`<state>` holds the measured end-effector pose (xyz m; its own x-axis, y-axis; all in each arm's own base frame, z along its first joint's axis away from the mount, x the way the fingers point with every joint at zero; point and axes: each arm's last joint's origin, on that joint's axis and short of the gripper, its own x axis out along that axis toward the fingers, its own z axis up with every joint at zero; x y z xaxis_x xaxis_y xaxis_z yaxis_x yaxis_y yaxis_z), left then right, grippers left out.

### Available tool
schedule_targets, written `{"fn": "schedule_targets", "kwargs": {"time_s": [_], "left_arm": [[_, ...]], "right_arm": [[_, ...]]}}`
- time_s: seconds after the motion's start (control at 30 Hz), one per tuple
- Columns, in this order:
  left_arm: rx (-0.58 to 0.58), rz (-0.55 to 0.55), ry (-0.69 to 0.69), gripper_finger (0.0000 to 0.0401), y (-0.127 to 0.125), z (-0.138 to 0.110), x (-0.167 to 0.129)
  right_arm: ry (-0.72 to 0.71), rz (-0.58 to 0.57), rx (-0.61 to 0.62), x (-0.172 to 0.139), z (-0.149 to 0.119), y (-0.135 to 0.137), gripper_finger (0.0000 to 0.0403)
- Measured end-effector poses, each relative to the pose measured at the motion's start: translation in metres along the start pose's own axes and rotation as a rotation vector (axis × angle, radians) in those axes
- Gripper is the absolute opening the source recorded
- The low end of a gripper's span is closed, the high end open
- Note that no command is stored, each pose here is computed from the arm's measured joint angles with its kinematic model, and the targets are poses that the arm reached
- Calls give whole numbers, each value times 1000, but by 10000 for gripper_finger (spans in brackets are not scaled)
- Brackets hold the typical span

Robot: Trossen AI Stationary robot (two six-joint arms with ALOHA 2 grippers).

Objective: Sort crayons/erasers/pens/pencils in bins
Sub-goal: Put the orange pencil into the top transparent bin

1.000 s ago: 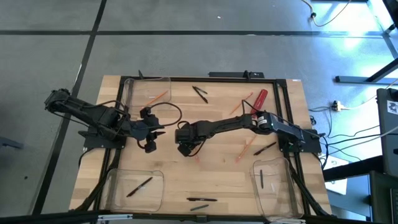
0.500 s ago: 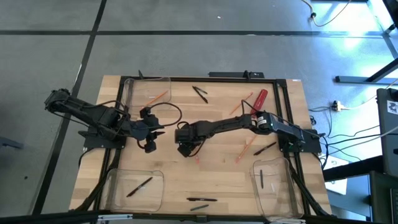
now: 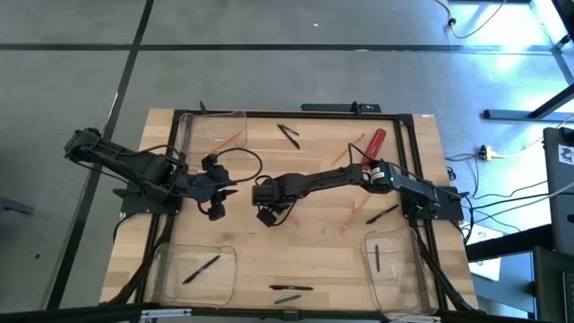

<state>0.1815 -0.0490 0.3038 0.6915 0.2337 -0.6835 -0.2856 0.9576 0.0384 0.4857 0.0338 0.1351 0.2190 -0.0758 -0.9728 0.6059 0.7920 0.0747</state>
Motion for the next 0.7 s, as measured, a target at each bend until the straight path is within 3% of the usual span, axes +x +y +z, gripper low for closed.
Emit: {"fn": "schedule_targets", "kwargs": {"time_s": [0.2,0.7], "left_arm": [[0,0,0,88,0,0,0],[-1,0,0,88,0,0,0]], "right_arm": [[3,4,-18,0,3,-3,30],[-78,50,-74,-3,21,-3,23]]}}
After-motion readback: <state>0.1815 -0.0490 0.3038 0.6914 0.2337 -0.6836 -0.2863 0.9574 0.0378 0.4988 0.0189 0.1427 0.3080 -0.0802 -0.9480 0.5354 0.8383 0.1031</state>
